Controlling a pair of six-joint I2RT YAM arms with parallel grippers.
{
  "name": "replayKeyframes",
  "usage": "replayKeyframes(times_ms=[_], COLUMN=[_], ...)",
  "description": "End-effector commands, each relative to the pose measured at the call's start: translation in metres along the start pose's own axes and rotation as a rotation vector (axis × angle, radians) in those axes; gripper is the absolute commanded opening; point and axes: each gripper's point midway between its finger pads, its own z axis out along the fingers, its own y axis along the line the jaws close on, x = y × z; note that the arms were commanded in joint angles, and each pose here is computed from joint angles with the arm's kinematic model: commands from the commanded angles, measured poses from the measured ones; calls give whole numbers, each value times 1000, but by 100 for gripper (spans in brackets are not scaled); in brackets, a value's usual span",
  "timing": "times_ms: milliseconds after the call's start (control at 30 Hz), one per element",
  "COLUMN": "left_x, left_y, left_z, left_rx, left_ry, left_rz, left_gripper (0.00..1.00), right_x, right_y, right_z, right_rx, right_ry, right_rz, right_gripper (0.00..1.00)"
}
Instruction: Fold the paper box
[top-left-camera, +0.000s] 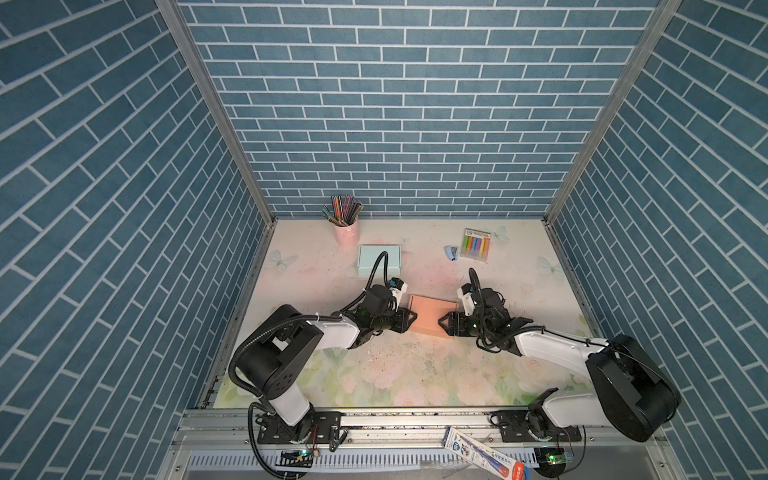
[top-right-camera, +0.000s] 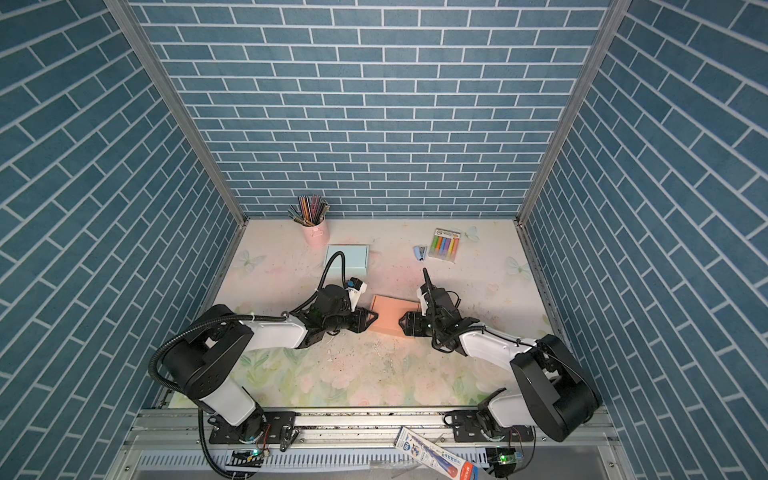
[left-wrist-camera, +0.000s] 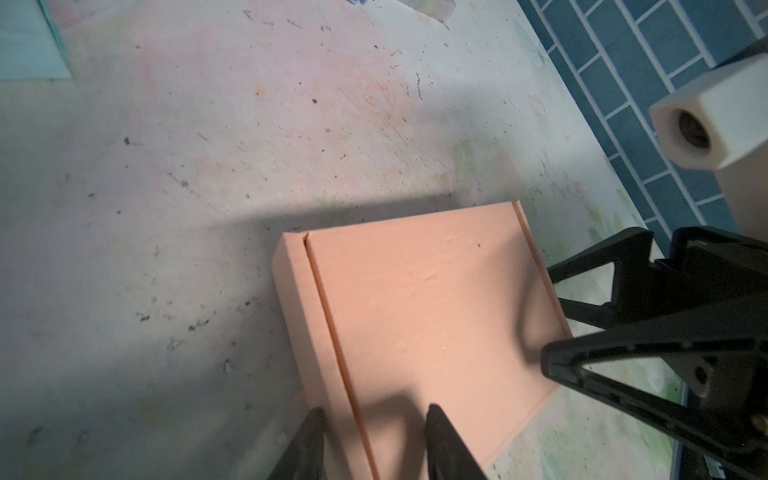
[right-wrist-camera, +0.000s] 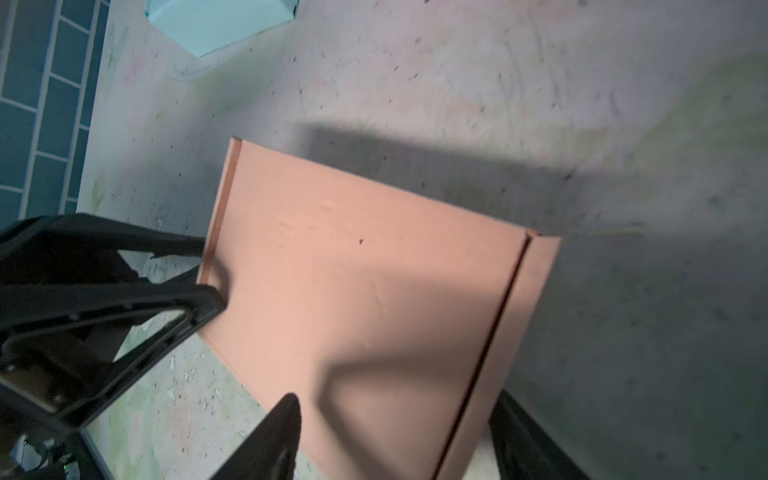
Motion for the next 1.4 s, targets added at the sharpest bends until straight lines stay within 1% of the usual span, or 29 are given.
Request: replayKeyframes(times_ms=[0, 200, 300, 533, 700, 800, 1100, 1233, 1367], left_x=[-15, -33, -49, -86, -110, -117, -130, -130, -131], left_y=[-15, -12, -9, 10, 17, 25, 43, 47, 49], left_z=[8, 28, 38, 65, 79, 86, 96, 98, 96], left_rx=[42, 24, 21, 3, -4, -14, -54, -62, -71], left_ry=[-12, -8, -18, -35, -56, -59, -81, -85, -96], left_rz=[29, 44, 46, 35, 37, 26, 8, -1, -2], left_gripper=[40, 40, 40, 40, 40, 40, 41, 48, 53], right_x=[-26, -59, -77, -123, -145, -156, -171, -170, -170], right_y=[10, 1, -2, -8, -13, -17, -27, -31, -32], right_z=[3, 18, 27, 51, 65, 72, 87, 89, 84], right_rx=[-36, -25, -21, -21, -24, -21, -29, -26, -19], right_ry=[-36, -57, -61, -58, -57, -53, -38, -36, -44], right_rz=[-61, -60, -67, -80, -84, -85, -73, -68, -64], right_gripper=[72, 71, 71, 70, 69, 69, 69, 69, 69])
